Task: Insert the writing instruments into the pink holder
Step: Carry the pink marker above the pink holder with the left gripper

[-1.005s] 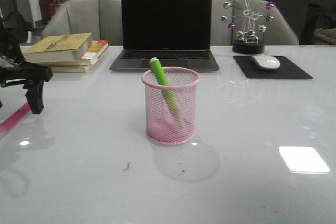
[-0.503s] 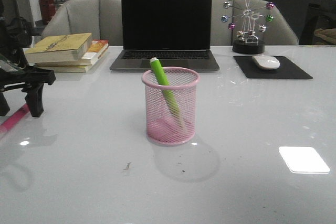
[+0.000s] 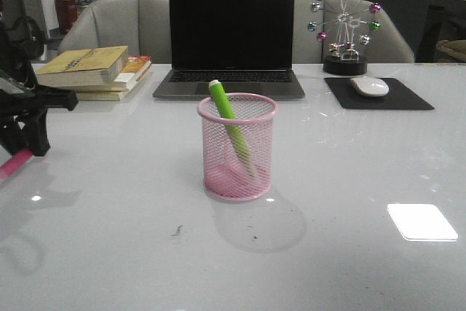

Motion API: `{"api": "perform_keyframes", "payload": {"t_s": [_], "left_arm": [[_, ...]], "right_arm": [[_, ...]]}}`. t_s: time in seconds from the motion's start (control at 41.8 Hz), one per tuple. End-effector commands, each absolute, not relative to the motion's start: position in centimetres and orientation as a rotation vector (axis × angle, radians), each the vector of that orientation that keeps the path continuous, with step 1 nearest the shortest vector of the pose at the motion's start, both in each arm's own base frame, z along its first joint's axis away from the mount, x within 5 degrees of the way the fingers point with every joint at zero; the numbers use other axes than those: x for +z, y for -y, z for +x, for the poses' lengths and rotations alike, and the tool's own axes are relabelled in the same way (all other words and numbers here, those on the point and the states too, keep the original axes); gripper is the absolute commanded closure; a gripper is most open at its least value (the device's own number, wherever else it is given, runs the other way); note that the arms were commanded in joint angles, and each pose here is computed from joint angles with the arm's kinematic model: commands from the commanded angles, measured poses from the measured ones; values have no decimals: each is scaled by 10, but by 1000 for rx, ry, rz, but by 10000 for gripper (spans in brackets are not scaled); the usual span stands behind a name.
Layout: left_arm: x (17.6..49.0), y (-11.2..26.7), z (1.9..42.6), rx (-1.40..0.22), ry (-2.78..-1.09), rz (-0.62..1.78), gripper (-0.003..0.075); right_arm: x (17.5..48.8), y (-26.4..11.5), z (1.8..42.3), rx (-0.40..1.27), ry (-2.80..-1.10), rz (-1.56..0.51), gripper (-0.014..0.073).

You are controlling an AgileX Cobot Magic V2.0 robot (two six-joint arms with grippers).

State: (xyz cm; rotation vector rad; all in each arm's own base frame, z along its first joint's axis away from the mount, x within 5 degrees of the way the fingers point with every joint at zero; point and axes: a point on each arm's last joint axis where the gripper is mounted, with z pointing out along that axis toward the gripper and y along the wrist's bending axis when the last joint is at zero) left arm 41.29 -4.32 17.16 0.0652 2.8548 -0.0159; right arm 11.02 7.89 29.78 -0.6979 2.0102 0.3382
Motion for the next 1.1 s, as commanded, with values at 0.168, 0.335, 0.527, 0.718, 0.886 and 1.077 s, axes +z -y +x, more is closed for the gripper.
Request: {"api": "perform_keyframes", "payload": {"t_s": [0.168, 0.335, 0.527, 0.718, 0.886, 1.077], "left_arm": [[277, 75, 358, -247, -2307, 168, 628], [314, 103, 301, -334, -1905, 148, 628], [329, 145, 246, -457, -1496, 183, 628], [320, 201, 221, -576, -1334, 307, 628], [301, 244, 220, -621, -1287, 408, 628], [276, 277, 239, -617, -1335, 447, 628]], "right_arm": [[314, -80, 113, 343, -1907, -683, 200], [314, -80, 113, 343, -1907, -683, 200], [314, -80, 113, 343, -1907, -683, 200], [314, -80, 113, 343, -1907, -683, 200], [314, -80, 113, 343, -1907, -683, 200], [314, -80, 113, 343, -1907, -683, 200]]}}
